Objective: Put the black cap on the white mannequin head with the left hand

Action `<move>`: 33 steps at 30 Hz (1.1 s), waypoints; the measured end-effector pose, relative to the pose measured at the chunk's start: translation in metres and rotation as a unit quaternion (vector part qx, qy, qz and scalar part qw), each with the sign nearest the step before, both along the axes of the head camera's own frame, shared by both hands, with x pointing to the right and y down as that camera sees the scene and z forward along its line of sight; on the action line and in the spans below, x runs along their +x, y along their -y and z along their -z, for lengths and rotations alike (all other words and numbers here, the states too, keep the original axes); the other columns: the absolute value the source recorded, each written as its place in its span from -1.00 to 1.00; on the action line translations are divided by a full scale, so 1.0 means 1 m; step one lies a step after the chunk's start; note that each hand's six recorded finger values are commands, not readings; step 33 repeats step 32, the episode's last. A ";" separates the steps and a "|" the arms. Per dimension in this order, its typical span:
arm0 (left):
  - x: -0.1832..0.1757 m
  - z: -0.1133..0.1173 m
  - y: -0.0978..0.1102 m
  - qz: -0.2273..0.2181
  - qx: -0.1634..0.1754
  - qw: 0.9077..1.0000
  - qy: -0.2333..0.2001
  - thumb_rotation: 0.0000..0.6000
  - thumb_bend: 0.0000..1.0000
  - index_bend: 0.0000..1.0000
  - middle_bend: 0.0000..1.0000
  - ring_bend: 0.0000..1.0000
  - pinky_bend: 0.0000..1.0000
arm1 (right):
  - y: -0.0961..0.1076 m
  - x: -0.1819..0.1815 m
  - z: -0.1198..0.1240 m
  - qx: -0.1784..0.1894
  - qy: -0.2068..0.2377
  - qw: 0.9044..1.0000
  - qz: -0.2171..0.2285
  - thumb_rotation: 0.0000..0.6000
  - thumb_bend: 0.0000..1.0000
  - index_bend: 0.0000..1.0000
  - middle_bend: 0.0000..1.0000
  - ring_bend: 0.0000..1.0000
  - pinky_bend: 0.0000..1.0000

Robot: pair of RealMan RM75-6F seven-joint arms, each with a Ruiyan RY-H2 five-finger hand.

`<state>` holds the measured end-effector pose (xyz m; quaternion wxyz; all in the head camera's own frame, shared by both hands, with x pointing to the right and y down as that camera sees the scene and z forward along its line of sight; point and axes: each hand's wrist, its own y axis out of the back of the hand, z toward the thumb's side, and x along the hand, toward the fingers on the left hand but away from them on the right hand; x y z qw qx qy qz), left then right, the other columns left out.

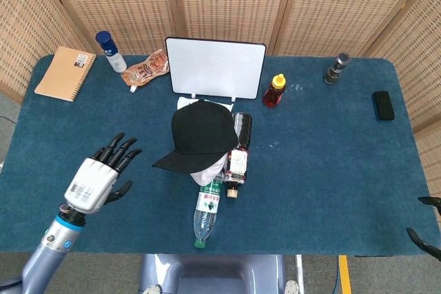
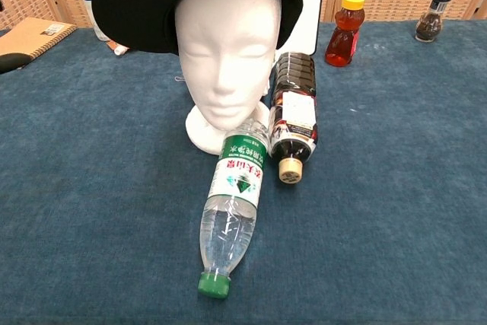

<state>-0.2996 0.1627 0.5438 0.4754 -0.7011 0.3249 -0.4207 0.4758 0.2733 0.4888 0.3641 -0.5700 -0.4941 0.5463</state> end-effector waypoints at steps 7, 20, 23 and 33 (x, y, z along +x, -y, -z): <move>-0.074 0.003 -0.011 0.126 -0.033 0.991 0.026 1.00 -0.44 -0.34 -0.72 -0.92 -0.31 | 0.006 -0.012 -0.013 -0.022 0.007 1.000 0.017 1.00 -0.60 -0.36 -0.26 -0.35 -0.36; -0.176 0.003 -0.048 0.250 -0.039 0.962 0.104 1.00 -0.44 -0.19 -0.69 -0.92 -0.34 | 0.016 -0.026 -0.028 -0.044 -0.014 0.998 0.033 1.00 -0.60 -0.36 -0.26 -0.35 -0.36; -0.181 0.003 -0.050 0.259 -0.035 0.960 0.099 1.00 -0.44 -0.19 -0.69 -0.92 -0.34 | 0.018 -0.029 -0.029 -0.044 -0.014 0.998 0.034 1.00 -0.60 -0.36 -0.26 -0.35 -0.36; -0.177 0.001 -0.053 0.264 -0.039 0.959 0.090 1.00 -0.44 -0.19 -0.69 -0.92 -0.34 | 0.016 -0.026 -0.031 -0.053 -0.017 0.998 0.032 1.00 -0.60 -0.36 -0.26 -0.35 -0.36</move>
